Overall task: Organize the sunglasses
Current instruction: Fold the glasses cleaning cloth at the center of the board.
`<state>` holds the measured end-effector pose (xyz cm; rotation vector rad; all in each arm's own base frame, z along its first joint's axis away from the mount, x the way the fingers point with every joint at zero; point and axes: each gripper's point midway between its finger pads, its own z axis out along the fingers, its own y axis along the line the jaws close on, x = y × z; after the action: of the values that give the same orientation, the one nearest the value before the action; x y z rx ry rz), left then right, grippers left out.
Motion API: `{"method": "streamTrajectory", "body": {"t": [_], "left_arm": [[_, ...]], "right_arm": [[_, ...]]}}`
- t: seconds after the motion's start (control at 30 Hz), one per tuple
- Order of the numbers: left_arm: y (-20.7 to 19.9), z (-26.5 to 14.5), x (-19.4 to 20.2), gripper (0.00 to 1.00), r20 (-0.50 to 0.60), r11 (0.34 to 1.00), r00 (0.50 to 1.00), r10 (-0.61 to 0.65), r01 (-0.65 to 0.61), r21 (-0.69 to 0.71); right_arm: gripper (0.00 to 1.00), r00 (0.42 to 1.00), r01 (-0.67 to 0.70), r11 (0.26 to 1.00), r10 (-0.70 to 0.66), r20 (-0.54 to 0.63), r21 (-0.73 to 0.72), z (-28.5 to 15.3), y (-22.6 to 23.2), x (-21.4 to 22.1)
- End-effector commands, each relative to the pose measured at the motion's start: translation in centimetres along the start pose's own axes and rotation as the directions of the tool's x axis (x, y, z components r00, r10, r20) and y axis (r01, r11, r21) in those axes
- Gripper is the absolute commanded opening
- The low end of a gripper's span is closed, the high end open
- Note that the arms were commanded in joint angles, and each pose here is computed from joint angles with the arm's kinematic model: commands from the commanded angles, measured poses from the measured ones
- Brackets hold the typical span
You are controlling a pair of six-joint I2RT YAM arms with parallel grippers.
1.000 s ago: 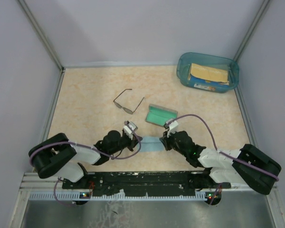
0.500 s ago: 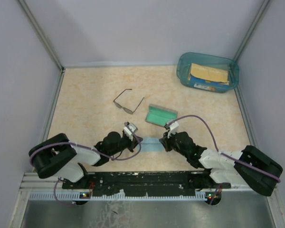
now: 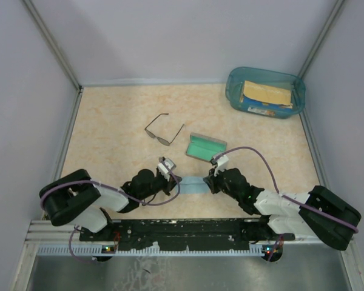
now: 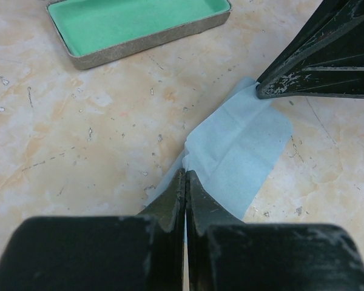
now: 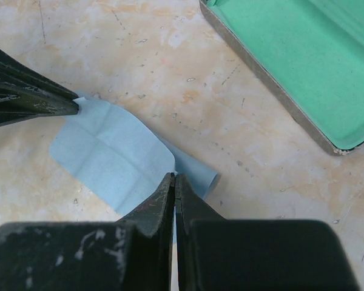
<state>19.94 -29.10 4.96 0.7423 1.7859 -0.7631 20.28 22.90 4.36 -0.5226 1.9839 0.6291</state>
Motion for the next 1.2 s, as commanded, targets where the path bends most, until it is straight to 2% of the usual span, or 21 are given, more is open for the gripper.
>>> {"method": "streamTrajectory", "body": {"t": [0.0, 0.63, 1.17], "left_arm": [[-0.39, 0.04, -0.49, 0.0, 0.031, 1.0, 1.0, -0.004, 0.003, 0.012], [-0.44, 0.07, -0.19, 0.02, 0.024, 1.0, 1.0, -0.006, 0.006, 0.013], [-0.59, 0.14, -0.04, 0.11, 0.018, 1.0, 1.0, -0.007, 0.006, 0.019]], "right_arm": [[0.0, 0.999, -0.013, 1.0, 0.014, 0.037, -0.013, -0.04, 0.55, -1.05], [0.0, 0.999, -0.038, 0.999, 0.038, -0.003, -0.015, 0.22, 0.76, -0.43], [0.13, 0.999, -0.045, 0.999, 0.044, -0.014, -0.03, 0.34, 1.13, -0.44]]}}
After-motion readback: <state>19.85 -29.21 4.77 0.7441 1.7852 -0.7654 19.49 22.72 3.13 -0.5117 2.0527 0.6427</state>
